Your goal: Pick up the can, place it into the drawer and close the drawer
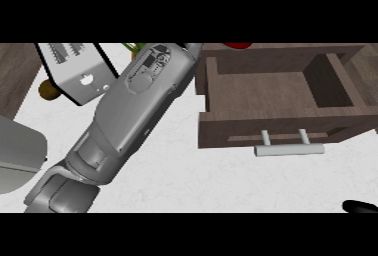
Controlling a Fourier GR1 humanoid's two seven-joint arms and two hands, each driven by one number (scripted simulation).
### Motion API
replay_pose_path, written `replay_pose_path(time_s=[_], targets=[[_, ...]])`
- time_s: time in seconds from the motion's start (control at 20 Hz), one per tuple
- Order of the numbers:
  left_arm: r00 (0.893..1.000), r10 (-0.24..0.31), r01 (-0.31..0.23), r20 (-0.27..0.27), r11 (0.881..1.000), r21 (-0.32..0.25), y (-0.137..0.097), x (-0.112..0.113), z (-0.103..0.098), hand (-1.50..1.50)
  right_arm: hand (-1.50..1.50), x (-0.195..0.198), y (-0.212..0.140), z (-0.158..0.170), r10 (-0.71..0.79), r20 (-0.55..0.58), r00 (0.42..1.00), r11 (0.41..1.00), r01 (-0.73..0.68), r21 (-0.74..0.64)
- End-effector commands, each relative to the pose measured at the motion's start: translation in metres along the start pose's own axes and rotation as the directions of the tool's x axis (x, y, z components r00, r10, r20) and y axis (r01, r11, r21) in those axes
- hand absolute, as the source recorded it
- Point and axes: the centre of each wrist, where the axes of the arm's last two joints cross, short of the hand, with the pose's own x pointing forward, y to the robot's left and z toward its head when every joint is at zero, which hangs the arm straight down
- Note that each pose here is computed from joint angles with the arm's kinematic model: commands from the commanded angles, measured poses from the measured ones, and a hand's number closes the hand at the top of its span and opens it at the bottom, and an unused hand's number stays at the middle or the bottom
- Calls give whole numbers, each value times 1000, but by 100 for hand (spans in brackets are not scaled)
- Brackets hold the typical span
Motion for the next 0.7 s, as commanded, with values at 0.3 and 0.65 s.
replay_pose_path(time_s=[0.3, 0.65], targets=[[997, -77, 77, -28, 997, 20, -30, 32, -15, 150, -150, -11, 0, -12, -18, 14, 1000, 1000, 18, 18], [993, -119, 120, -16, 991, 57, -30, 24, -21, 150, -150, 0, -13, -18, -4, 13, 1000, 999, 3, 46]])
